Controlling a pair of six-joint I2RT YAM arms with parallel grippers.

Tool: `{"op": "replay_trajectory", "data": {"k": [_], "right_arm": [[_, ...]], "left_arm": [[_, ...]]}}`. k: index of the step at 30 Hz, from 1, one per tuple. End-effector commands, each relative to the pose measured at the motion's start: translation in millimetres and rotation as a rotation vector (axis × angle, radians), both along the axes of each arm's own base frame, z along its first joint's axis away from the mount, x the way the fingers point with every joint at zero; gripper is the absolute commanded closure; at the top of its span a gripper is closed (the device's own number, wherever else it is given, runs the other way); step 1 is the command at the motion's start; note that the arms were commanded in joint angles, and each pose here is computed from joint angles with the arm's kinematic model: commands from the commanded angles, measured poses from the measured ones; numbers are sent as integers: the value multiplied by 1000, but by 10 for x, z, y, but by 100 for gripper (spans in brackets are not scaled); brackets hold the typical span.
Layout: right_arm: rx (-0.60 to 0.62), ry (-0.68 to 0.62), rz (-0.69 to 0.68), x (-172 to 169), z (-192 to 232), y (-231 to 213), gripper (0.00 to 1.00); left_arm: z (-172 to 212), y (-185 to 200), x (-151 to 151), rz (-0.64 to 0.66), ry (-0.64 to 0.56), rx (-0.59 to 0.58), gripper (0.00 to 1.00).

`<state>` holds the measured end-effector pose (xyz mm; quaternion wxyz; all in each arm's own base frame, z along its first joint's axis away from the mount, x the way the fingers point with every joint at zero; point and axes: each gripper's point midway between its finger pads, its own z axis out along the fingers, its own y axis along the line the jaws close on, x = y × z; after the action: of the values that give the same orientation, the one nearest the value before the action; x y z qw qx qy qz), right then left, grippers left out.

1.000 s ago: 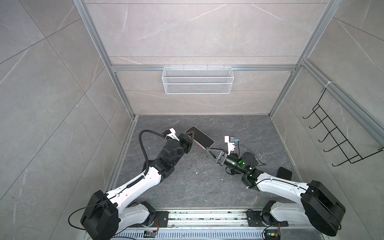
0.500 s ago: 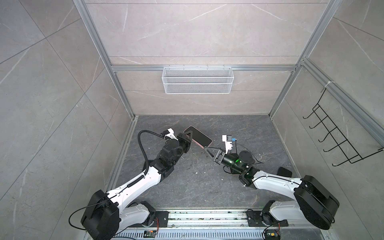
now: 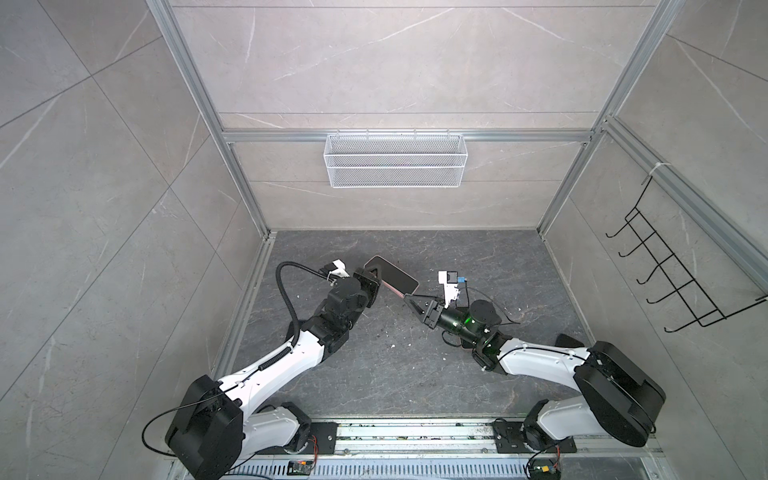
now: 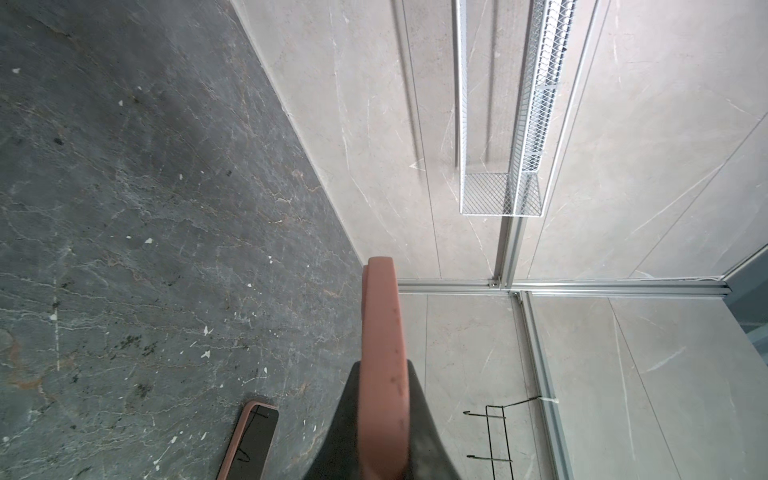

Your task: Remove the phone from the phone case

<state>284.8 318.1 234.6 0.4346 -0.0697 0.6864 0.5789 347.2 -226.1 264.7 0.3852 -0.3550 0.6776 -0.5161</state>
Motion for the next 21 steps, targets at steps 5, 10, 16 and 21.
{"op": "replay_trajectory", "data": {"k": [5,10,16,21], "right_arm": [[-240,42,-147,235,-583,-20,66],[-321,37,-200,280,-699,-56,66],[-380,53,-252,327,-859,-151,66],[-424,76,-286,378,-972,-196,66]], "left_arm": [[917,-211,-119,-104,-177,-223,100],[933,-229,-106,-107,-175,-231,100],[973,-219,-122,-109,-183,-233,100],[1012,-207,-137,-111,-190,-247,100]]}}
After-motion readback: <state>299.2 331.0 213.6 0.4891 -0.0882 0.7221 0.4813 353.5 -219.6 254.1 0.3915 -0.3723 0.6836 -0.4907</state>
